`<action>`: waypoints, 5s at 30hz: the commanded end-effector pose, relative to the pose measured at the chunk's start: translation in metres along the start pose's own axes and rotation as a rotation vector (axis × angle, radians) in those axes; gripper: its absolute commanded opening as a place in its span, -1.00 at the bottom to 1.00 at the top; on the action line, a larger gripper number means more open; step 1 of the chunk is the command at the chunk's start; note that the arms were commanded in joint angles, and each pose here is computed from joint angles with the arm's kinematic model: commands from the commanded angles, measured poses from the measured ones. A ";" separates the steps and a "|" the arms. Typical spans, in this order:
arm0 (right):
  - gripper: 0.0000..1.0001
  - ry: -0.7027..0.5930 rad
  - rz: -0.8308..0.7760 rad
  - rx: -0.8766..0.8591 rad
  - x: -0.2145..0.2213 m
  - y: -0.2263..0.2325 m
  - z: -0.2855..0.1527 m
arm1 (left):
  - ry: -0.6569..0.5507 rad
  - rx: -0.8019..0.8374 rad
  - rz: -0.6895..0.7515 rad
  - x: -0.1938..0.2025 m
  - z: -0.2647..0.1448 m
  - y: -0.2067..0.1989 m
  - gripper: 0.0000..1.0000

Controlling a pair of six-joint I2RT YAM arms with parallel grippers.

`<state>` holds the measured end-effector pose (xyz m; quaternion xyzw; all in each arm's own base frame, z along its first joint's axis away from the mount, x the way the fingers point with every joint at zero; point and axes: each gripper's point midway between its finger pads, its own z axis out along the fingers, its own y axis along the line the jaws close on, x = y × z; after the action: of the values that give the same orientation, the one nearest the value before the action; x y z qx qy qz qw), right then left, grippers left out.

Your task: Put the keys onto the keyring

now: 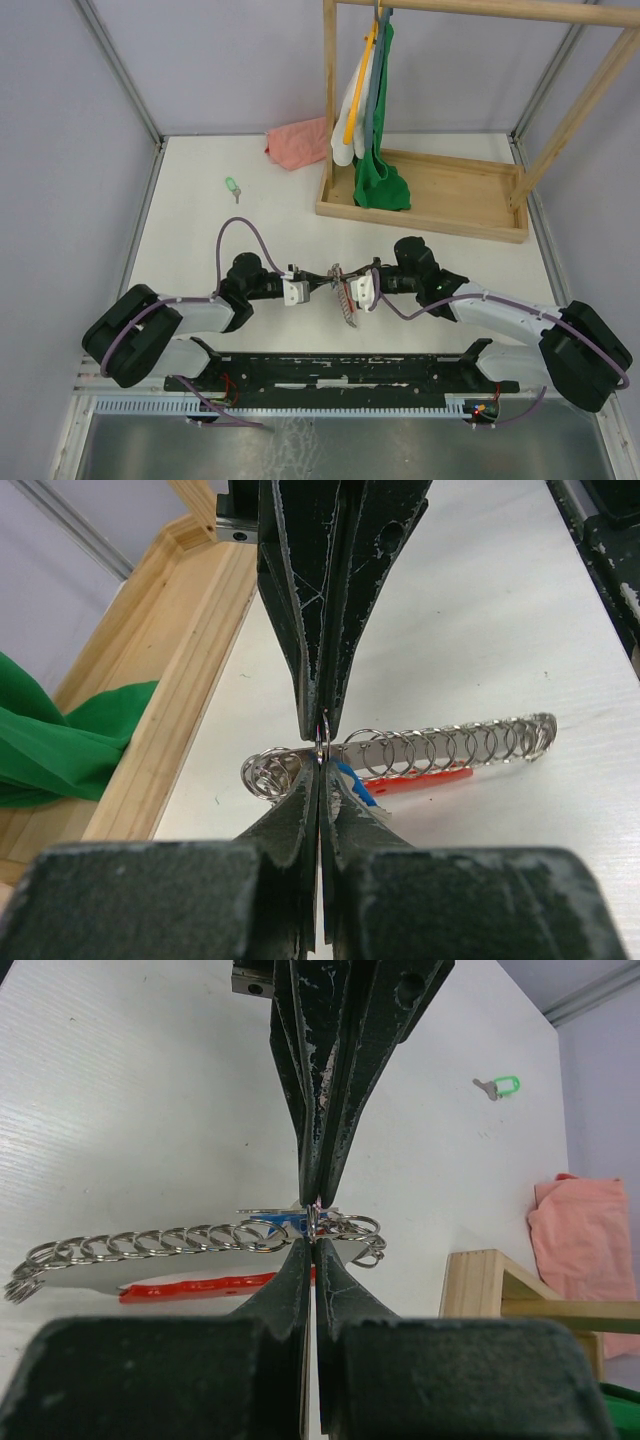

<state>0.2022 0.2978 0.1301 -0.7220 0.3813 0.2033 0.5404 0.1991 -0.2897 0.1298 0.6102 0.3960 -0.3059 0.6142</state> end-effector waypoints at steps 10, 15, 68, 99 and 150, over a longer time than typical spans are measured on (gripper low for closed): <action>-0.98 0.025 -0.065 0.068 -0.009 -0.019 -0.011 | -0.038 -0.061 0.018 -0.010 -0.010 0.010 -0.95; -0.98 0.018 -0.061 0.054 -0.010 -0.017 -0.010 | -0.036 -0.085 0.019 -0.010 -0.011 0.014 -0.95; -0.98 0.014 -0.049 0.036 -0.009 -0.017 -0.005 | 0.041 -0.010 0.004 0.003 0.002 0.022 -0.23; -0.98 -0.003 -0.050 0.036 -0.012 -0.017 -0.005 | 0.017 0.094 -0.044 0.001 0.011 0.012 -0.95; -0.98 0.093 -0.017 0.107 0.013 -0.027 -0.006 | 0.139 -0.109 0.025 0.013 0.006 0.018 -0.95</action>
<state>0.2234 0.2843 0.1179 -0.7081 0.4476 0.1588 0.5226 0.2179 -0.2904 0.1126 0.6112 0.4633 -0.2399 0.5951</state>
